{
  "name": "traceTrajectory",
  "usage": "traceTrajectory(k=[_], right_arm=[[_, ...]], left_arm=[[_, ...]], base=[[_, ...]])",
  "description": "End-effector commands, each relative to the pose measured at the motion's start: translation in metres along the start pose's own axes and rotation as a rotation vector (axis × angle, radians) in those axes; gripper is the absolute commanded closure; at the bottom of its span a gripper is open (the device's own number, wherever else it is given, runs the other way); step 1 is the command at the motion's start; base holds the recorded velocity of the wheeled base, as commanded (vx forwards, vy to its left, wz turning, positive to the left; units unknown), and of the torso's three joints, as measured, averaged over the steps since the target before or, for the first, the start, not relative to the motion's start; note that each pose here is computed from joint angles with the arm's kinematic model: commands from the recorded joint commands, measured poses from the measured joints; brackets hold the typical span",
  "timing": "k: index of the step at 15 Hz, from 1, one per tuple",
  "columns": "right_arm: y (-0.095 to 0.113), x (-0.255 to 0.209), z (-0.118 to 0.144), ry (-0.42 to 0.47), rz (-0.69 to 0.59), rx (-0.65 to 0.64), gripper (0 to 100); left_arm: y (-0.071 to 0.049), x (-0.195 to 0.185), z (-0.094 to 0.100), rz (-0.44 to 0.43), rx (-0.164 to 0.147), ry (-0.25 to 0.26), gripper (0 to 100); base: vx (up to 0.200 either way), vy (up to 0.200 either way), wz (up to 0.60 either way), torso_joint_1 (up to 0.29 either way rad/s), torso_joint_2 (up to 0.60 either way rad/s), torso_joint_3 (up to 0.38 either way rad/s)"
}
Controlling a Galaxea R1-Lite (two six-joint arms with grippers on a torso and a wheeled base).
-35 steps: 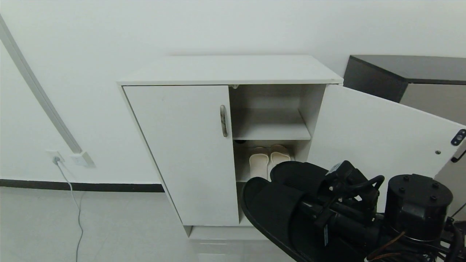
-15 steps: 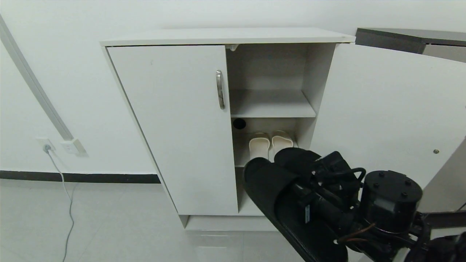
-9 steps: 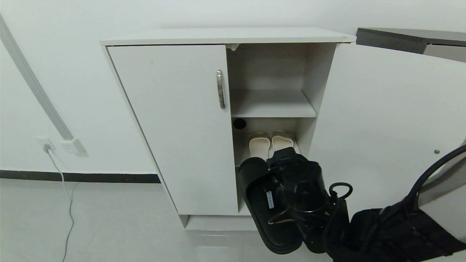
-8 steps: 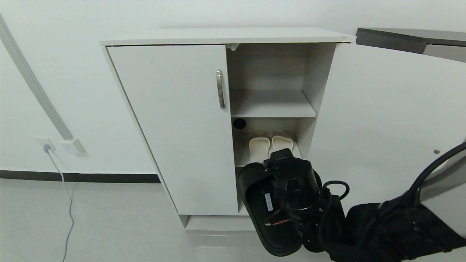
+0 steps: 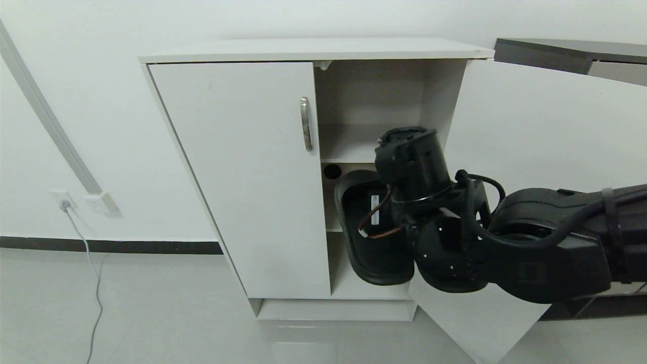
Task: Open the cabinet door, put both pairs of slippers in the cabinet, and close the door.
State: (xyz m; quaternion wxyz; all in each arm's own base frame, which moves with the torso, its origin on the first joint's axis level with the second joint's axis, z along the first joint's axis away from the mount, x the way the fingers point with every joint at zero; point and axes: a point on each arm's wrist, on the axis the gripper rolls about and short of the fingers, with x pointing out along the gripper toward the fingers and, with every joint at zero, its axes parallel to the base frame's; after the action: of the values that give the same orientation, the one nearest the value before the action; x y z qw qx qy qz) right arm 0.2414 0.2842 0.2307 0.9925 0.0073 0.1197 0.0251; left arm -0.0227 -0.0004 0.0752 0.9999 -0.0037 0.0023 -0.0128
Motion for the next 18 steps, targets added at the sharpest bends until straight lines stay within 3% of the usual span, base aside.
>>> traceTrajectory(k=[1,9,18], right_arm=[[-0.003,0.002,0.01,-0.067,0.001,0.011,100],[-0.004,0.008,-0.003,-0.055,-0.007,-0.021,100],[-0.004,0.007,-0.001,-0.064,-0.005,-0.016,100]], left_arm=[[0.0,0.0,0.0,-0.001,0.0,0.0,100],[0.0,0.0,0.0,-0.001,0.0,0.0,100],[0.0,0.0,0.0,-0.001,0.0,0.0,100]], base=[[0.0,0.0,0.0,0.0,0.0,0.0],[0.0,0.0,0.0,0.0,0.0,0.0],[0.2,0.0,0.0,0.001,0.01,0.005]])
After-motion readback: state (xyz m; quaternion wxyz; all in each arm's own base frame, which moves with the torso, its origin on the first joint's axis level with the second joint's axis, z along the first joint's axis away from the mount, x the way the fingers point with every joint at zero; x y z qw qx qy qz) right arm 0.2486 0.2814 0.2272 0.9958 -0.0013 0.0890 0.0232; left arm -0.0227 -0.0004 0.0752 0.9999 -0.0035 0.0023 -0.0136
